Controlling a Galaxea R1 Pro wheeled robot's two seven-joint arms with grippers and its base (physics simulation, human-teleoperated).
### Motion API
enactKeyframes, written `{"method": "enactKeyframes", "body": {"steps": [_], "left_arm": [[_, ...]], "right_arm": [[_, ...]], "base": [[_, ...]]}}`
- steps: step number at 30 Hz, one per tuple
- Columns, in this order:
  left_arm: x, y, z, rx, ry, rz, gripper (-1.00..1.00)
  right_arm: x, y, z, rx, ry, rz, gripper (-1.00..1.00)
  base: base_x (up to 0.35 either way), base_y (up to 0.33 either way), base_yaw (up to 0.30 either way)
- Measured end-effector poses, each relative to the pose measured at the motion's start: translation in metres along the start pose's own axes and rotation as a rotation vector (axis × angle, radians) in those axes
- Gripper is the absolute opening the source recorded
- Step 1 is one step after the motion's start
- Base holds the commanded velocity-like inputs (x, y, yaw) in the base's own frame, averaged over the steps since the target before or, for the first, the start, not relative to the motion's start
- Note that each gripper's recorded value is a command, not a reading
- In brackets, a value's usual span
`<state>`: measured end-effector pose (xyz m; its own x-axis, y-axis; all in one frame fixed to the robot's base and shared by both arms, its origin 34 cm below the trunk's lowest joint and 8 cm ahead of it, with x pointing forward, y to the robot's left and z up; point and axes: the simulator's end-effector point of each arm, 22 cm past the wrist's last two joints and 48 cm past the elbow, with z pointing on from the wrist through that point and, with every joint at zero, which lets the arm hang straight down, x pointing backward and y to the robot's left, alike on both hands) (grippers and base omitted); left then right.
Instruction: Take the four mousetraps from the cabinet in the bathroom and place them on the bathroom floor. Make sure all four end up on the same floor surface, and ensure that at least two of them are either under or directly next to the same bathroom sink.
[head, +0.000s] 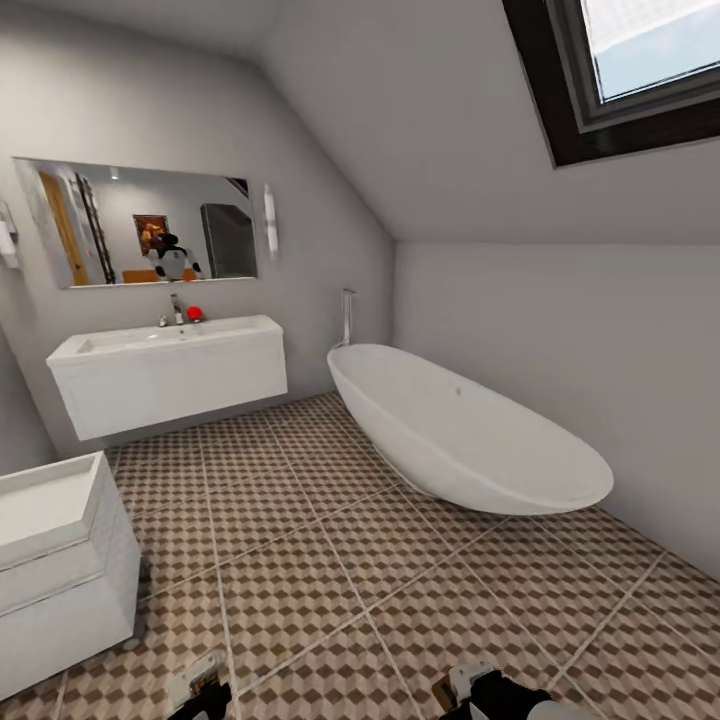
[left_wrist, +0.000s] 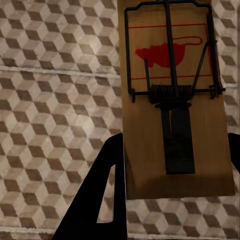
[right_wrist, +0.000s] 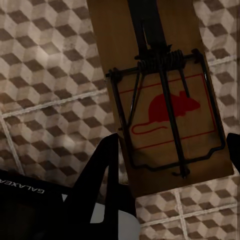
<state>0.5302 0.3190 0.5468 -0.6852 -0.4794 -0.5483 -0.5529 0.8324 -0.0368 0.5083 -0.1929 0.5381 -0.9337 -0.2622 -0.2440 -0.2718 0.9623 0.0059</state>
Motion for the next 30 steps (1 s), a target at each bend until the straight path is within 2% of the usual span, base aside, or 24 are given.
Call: {"method": "enactKeyframes", "body": {"steps": [7,19,30], "left_arm": [[-0.0001,0.0000,0.0000,0.000,0.000,0.000,-1.00],[-0.0002,0.0001,0.0000,0.000,-0.001,0.000,-1.00],[-0.0002,0.0000,0.0000,0.000,-0.001,0.000,-1.00]], "right_arm": [[-0.0001,-0.0008,0.0000,0.003,0.000,0.001,-1.00],[-0.0004,-0.0008,0.0000,0.005,-0.001,0.000,-1.00],[0.0000,0.0000,0.0000,0.004,0.001,0.002,-1.00]], "base": [[0.322,0.000,0.027],[0.322,0.000,0.228],[0.322,0.000,0.023]]}}
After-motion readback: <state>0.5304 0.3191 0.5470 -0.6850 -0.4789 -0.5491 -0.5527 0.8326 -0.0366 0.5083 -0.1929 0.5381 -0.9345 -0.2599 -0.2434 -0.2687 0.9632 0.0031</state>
